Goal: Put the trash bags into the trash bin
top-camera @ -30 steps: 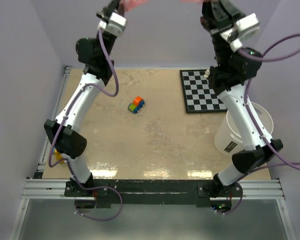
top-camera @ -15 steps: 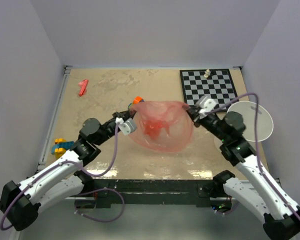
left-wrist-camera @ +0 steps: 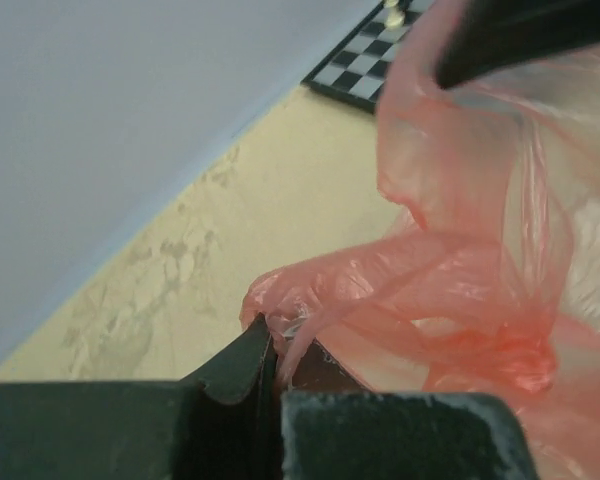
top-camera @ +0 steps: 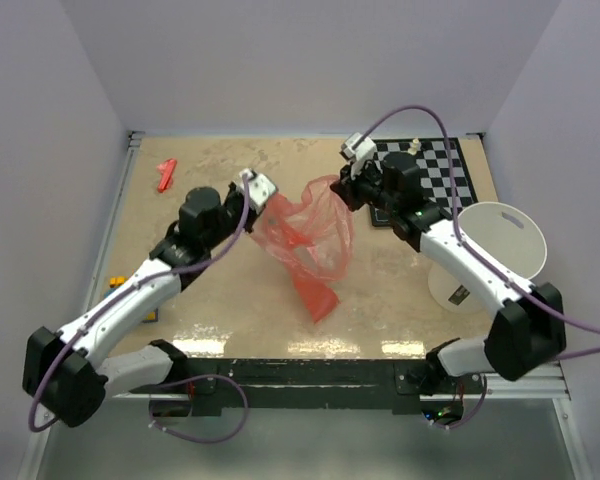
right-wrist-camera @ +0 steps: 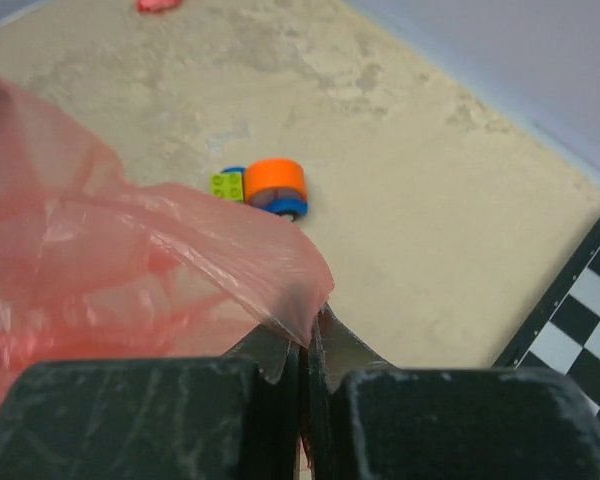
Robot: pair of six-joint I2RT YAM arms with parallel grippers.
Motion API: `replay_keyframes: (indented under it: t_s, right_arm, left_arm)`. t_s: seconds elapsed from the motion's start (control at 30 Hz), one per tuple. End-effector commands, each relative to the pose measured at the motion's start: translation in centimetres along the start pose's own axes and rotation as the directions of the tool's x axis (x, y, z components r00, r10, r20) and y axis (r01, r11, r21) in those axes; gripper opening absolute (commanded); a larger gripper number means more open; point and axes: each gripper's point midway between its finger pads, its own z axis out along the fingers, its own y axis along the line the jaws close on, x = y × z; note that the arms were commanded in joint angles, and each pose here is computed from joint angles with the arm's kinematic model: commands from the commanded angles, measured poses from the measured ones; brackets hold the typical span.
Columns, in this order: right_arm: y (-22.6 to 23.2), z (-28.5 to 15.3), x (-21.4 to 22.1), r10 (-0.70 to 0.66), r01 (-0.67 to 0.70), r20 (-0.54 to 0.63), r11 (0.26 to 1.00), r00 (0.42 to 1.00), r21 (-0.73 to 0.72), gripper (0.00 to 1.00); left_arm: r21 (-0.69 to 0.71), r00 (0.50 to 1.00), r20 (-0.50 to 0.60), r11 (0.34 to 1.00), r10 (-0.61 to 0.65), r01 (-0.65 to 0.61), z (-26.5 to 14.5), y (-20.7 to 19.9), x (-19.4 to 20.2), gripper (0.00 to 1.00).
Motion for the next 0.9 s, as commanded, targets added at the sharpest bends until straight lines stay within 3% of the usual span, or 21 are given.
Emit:
replay_keyframes:
  t_s: [0.0,0.1,0.2,0.27,0.33,0.4,0.43,0.47,0.53,0.57,0.6,0.63,0.7,0.73,0.8,0.83,0.87]
  right_arm:
    - [-4.9,3.4,-4.6,-0.033,0.022,0.082,0.991,0.996,0.136,0.0]
    - [-10.7,7.6,-6.7,-0.017,0.002,0.066,0.977,0.998,0.213,0.0]
    - [-15.0,9.0,-15.4,-0.056,0.004,0.197,0.967,0.979,0.253,0.0]
    - [-15.8,6.6,-24.1,-0.136,0.022,0.384,0.958,0.913,0.286,0.0]
    - [-14.5,2.3,-32.4,-0.224,0.053,0.575,0.953,0.786,0.299,0.0]
    - [-10.4,-5.7,-40.4,-0.297,0.107,0.773,0.952,0.561,0.288,0.0]
    - [-9.3,-7.5,-41.3,-0.28,0.103,0.822,0.959,0.497,0.264,0.0]
    - [-7.4,-12.1,-43.5,-0.308,0.106,0.882,0.951,0.356,0.29,0.0]
    - [-4.2,-17.9,-44.6,-0.365,0.115,0.919,0.929,0.149,0.35,0.0]
    - [-2.7,-19.7,-45.1,-0.408,0.126,0.909,0.91,0.086,0.396,0.0]
    - [-1.7,-20.3,-45.3,-0.438,0.142,0.897,0.893,0.065,0.426,0.0]
    - [-0.7,-20.5,-45.2,-0.456,0.17,0.888,0.881,0.054,0.442,0.0]
    - [-1.2,-18.4,-43.0,-0.482,0.177,0.871,0.869,0.098,0.462,0.0]
    - [-1.8,-17.1,-41.7,-0.494,0.167,0.86,0.865,0.129,0.472,0.0]
    - [-3.8,-12.1,-37.0,-0.524,0.174,0.807,0.852,0.273,0.494,0.0]
    - [-5.0,-8.3,-32.8,-0.535,0.202,0.752,0.844,0.386,0.497,0.0]
    - [-6.3,-4.3,-26.7,-0.527,0.243,0.651,0.843,0.546,0.479,0.0]
  left_arm:
    - [-0.133,0.938,-0.115,0.941,-0.326,0.311,3.8,7.6,1.5,0.0]
    - [-0.079,0.923,-0.141,0.934,-0.358,0.35,7.8,10.8,0.2,0.0]
    - [-0.062,0.951,-0.008,0.95,-0.308,0.307,10.8,15.1,-6.1,0.0]
    - [-0.117,0.965,0.145,0.965,-0.219,0.237,11.5,18.6,-11.8,0.0]
    - [-0.212,0.927,0.37,0.965,-0.069,0.157,9.5,22.4,-20.3,0.0]
    - [-0.299,0.79,0.604,0.949,0.108,0.099,5.0,24.2,-29.0,0.0]
    - [-0.34,0.69,0.697,0.937,0.192,0.083,2.3,24.2,-32.5,0.0]
    - [-0.39,0.604,0.746,0.919,0.281,0.055,0.0,23.4,-35.5,0.0]
    - [-0.494,0.467,0.77,0.869,0.434,0.006,-2.7,21.6,-40.1,0.0]
    - [-0.524,0.414,0.773,0.852,0.481,-0.012,-3.4,20.6,-41.5,0.0]
    - [-0.548,0.369,0.771,0.836,0.519,-0.031,-3.7,19.6,-42.2,0.0]
    - [-0.573,0.338,0.756,0.816,0.56,-0.071,-3.4,18.3,-42.4,0.0]
    - [-0.615,0.3,0.725,0.779,0.62,-0.122,-2.2,16.1,-41.3,0.0]
    - [-0.619,0.311,0.709,0.77,0.633,-0.157,-0.6,15.0,-39.5,0.0]
    - [-0.603,0.347,0.666,0.75,0.66,-0.271,2.8,12.0,-34.5,0.0]
    - [-0.568,0.406,0.651,0.766,0.642,-0.301,4.9,10.5,-30.3,0.0]
    - [-0.535,0.446,0.633,0.774,0.633,-0.339,5.9,8.5,-26.7,0.0]
